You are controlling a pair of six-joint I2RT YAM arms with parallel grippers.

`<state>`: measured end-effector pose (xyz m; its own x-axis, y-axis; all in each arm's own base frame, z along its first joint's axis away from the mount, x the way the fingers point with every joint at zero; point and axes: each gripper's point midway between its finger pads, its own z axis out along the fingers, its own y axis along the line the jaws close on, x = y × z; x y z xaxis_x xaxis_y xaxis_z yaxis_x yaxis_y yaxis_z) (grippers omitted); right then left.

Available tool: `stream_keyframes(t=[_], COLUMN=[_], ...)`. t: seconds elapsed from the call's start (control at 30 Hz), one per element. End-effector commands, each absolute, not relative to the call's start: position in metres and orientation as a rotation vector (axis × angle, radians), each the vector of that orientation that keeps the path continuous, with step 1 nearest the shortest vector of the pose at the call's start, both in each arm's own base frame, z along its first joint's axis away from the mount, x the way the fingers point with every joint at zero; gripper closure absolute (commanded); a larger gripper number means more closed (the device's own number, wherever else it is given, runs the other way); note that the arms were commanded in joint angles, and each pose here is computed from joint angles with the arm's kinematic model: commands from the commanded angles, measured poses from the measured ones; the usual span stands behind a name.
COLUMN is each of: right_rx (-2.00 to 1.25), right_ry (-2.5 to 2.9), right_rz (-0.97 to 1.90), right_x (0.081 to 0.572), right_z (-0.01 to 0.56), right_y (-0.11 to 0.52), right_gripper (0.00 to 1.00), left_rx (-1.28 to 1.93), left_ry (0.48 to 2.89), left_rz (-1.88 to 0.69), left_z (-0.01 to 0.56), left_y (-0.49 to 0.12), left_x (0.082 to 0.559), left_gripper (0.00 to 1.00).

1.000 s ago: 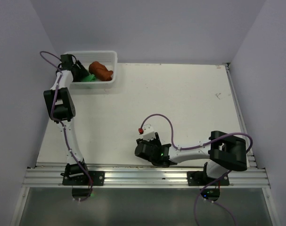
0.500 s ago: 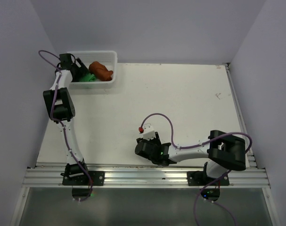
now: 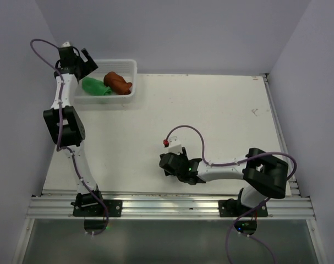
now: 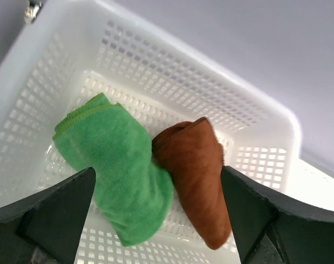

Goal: Roll the towels
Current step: Place the rolled towel into the container

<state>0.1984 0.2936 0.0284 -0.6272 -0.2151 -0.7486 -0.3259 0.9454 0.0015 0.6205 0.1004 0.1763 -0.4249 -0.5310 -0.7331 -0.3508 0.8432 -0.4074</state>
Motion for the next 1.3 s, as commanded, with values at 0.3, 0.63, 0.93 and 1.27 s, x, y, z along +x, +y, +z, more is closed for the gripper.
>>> stream_keyframes(t=[0.3,0.63,0.93,1.27], right_rx=[-0.171,0.101,0.212,0.266], right_ry=[2.186,2.175,2.125,2.206], right_rz=[0.37,0.395,0.28,0.121], right_x=[0.281,0.311,0.31,0.32], right_z=[0.142,0.19,0.219,0.203], right_y=[0.264,0.146,0.093,0.077], right_gripper=[0.32,0.29,0.13,0.01], left_rx=[-0.374,-0.197,-0.093,-0.112], left_ry=[1.798,1.929,1.998,2.013], left_rz=[-0.311,-0.423,-0.397,-0.31], left_z=[0.352,0.272,0.226,0.207], left_y=[0.006,-0.069,-0.078,-0.068], left_x=[0.526,0.393,0.358,0.351], left_gripper=[0.0,0.01,0.0,0.0])
